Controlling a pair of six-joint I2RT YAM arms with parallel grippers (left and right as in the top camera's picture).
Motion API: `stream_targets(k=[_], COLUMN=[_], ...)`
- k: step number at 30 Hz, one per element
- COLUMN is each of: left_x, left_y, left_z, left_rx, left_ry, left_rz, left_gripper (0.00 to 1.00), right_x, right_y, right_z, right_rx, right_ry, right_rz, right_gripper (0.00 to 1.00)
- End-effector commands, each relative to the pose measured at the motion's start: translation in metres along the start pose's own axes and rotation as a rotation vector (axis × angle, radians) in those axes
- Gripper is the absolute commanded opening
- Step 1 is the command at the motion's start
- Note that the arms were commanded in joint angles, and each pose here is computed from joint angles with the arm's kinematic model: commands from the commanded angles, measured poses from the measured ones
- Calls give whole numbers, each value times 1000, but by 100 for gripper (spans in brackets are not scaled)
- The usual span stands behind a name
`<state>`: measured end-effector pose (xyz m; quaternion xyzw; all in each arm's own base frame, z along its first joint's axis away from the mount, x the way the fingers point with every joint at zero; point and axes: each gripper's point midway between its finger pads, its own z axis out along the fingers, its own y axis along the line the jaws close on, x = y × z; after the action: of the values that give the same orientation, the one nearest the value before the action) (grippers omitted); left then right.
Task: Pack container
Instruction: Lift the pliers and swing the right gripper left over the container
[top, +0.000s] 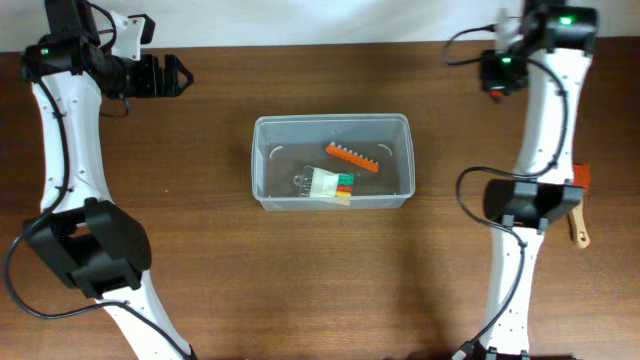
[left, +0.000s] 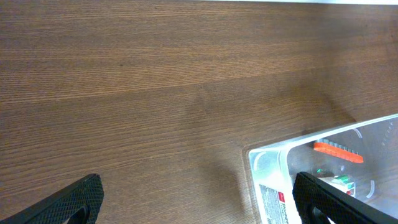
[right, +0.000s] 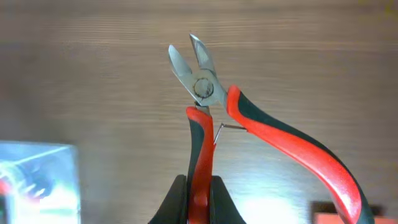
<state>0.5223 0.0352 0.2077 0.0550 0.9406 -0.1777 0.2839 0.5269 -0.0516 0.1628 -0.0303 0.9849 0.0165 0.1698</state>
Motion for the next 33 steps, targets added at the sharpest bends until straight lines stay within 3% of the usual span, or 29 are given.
stream_targets(k=[1,11,20,27,33], left_x=[-5,-5,-5,-5,-5], left_y=[1,1,1,1,1], left_z=[-5,-5,-5,-5,-5], left_rx=[-6,-5,-6,-5,-5], left_ry=[-17,-17,-17,-17,-17], left_rz=[-3,-3,-3,-3,-3], left_gripper=[99,99,99,99,99], right_x=[-9,-6,19,36,41], right_y=[59,180,285,318,319], right_z=[-12,-39,-83,-82,-82], right_rx=[-75,-154,-231,-250,-248], right_ry=[-36,-81,-147,-124,-101], right_rz=[-130,-348,-548,-615,-594], right_gripper=[4,4,5,6,13])
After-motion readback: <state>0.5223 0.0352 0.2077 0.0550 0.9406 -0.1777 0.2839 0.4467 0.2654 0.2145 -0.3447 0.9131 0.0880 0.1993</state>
